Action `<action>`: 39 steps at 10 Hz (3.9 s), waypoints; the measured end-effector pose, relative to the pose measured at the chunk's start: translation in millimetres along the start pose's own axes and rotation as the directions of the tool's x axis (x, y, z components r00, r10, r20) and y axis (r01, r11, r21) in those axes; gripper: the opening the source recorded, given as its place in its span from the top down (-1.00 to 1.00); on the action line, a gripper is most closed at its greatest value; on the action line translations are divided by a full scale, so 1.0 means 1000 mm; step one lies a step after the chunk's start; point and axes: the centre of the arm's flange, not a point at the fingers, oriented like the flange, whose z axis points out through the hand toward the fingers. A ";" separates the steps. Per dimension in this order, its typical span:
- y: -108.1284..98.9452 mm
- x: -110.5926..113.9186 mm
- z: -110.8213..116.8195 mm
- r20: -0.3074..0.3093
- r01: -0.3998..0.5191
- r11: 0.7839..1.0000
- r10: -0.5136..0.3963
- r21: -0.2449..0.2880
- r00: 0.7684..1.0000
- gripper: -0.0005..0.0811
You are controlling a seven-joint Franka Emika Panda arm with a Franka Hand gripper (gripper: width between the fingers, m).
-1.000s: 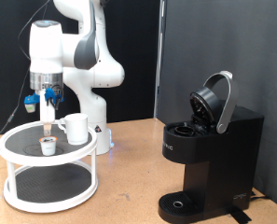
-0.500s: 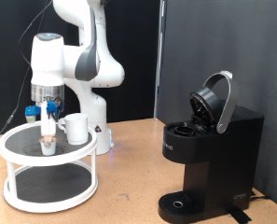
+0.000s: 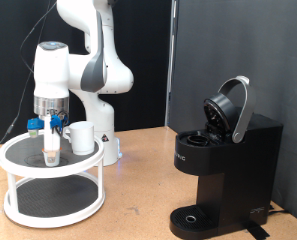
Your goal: Make a cup of coffee with the keurig machine
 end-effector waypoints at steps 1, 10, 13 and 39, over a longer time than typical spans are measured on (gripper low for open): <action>0.000 0.000 0.000 0.000 0.000 1.000 0.000 -0.001 1.000 -0.70; -0.012 0.011 -0.036 0.043 0.031 0.997 -0.028 -0.073 0.999 0.09; -0.018 0.018 -0.075 0.073 0.039 0.995 -0.033 -0.087 0.997 0.09; 0.053 -0.181 -0.147 0.538 0.068 0.861 0.252 -0.504 0.804 0.09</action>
